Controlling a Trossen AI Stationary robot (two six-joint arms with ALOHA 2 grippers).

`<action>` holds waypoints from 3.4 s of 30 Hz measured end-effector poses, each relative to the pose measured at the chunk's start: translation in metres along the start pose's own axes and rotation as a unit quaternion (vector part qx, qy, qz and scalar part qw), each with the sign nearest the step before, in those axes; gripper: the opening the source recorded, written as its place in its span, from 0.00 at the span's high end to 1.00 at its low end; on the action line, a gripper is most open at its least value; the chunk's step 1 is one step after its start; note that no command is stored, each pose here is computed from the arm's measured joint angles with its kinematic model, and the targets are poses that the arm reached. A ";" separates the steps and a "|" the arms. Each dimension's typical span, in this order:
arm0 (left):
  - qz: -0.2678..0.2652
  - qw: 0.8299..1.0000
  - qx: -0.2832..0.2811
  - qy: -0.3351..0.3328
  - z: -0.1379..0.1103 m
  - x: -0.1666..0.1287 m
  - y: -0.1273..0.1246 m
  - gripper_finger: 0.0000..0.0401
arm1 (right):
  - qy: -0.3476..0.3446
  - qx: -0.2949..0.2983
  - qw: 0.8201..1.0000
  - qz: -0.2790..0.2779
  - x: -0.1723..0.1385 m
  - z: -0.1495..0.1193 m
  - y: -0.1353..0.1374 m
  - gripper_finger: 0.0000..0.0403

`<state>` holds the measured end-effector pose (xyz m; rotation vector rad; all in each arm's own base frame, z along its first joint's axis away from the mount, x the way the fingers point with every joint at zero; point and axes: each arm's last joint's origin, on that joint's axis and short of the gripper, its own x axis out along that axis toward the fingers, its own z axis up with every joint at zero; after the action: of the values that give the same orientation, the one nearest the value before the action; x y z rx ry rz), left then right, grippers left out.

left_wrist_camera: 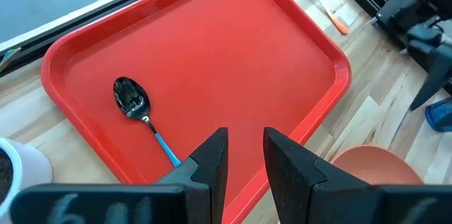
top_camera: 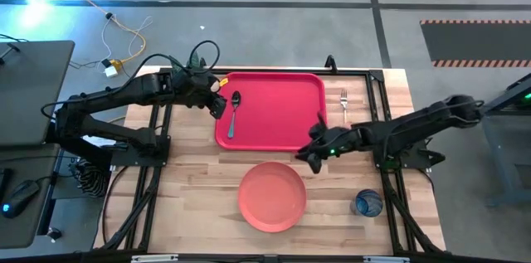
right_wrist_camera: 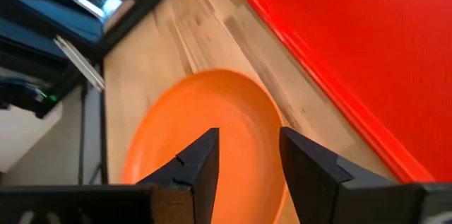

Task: Pick and place plate/cup/fork/spoon on tray
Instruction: Put the orange plate on top of the pink tray

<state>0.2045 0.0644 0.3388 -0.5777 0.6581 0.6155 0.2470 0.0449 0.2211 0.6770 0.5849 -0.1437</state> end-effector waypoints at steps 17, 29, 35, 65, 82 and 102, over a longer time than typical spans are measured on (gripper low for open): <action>-0.001 1.000 -0.018 -0.002 0.000 0.000 0.000 0.79 | 0.053 -0.067 0.996 -0.024 0.040 -0.003 0.022 0.65; 0.000 1.000 -0.017 -0.003 0.001 0.000 0.000 0.79 | 0.172 -0.158 0.965 -0.121 0.086 0.012 0.033 0.65; 0.000 1.000 -0.017 -0.003 0.000 0.000 0.000 0.79 | 0.172 -0.160 0.964 -0.124 0.092 0.013 0.030 0.65; 0.001 1.000 -0.011 -0.003 0.000 0.000 0.000 0.79 | 0.229 -0.160 0.950 -0.138 0.110 -0.015 0.002 0.65; 0.001 1.000 -0.007 -0.003 0.001 0.000 0.000 0.79 | 0.231 -0.132 0.953 -0.143 0.114 -0.017 0.000 0.98; 0.001 1.000 -0.007 -0.003 0.000 0.000 0.000 0.79 | 0.174 -0.070 0.974 -0.124 0.089 0.036 -0.018 1.00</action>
<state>0.2048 0.0646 0.3392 -0.5884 0.6489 0.6239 0.3320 0.0136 0.1841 0.4923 1.0086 -0.2169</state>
